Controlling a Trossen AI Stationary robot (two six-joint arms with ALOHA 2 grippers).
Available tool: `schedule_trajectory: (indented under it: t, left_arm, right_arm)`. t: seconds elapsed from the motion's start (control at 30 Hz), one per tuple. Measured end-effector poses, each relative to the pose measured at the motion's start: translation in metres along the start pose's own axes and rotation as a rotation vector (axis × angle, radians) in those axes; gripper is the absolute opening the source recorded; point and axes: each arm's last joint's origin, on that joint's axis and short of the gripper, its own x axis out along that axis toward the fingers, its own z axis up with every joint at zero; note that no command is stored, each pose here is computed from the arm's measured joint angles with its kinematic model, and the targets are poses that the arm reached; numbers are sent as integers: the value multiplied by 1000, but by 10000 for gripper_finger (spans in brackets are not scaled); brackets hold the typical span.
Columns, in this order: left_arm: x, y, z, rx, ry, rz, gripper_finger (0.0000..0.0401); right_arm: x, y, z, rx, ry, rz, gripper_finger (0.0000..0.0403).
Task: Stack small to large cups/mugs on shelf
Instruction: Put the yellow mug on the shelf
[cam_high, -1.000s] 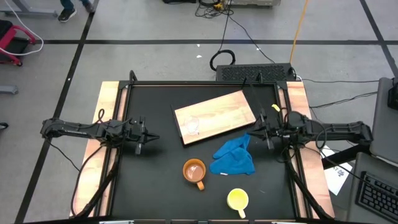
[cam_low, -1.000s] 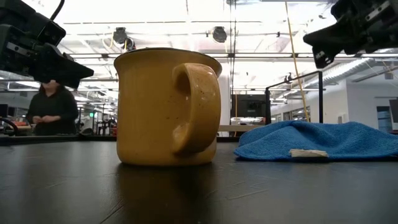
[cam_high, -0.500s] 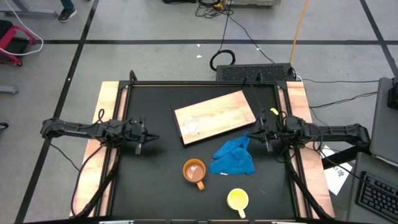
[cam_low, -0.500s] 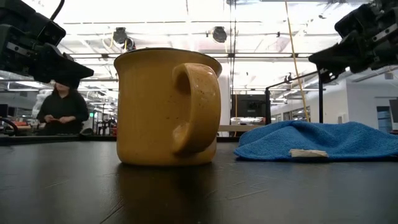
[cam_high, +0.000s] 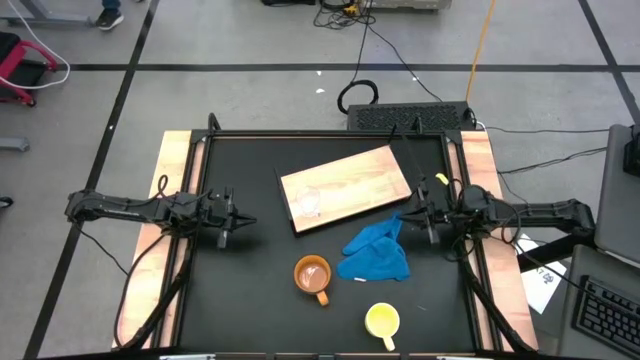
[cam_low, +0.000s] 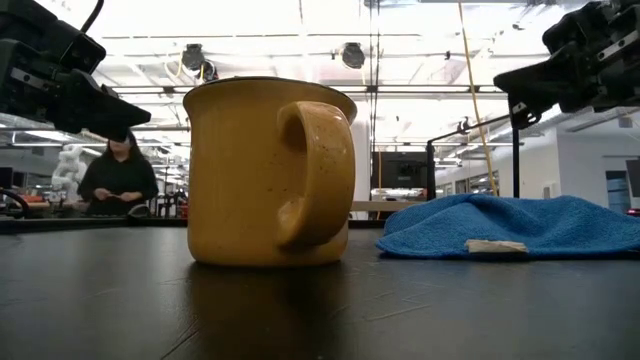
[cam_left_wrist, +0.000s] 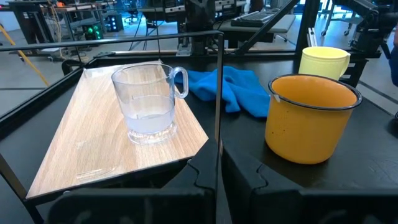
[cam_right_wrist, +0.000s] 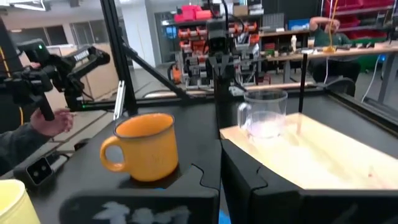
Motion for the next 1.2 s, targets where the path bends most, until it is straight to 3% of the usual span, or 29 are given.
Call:
schedule_trajectory:
  t: [0.33,0.6,0.77,0.87,1.0,1.2]
  left_arm:
    - [0,0,5,-36,-54,-1,24]
    - [-4,0,26,-256,-274,-32,24]
    - [-10,5,42,-317,-465,90,24]
    - [-14,6,49,-326,-555,104,24]
    - [-12,5,49,-295,-540,98,24]
    - [1,4,50,-344,-435,56,24]
  right_arm:
    - [0,0,1,2,-7,4,0]
    - [0,0,0,0,0,3,0]
    - [0,0,0,-27,0,3,0]
    - [0,0,0,-43,0,3,0]
    - [0,0,0,-44,0,3,0]
    - [0,0,0,-45,0,3,0]
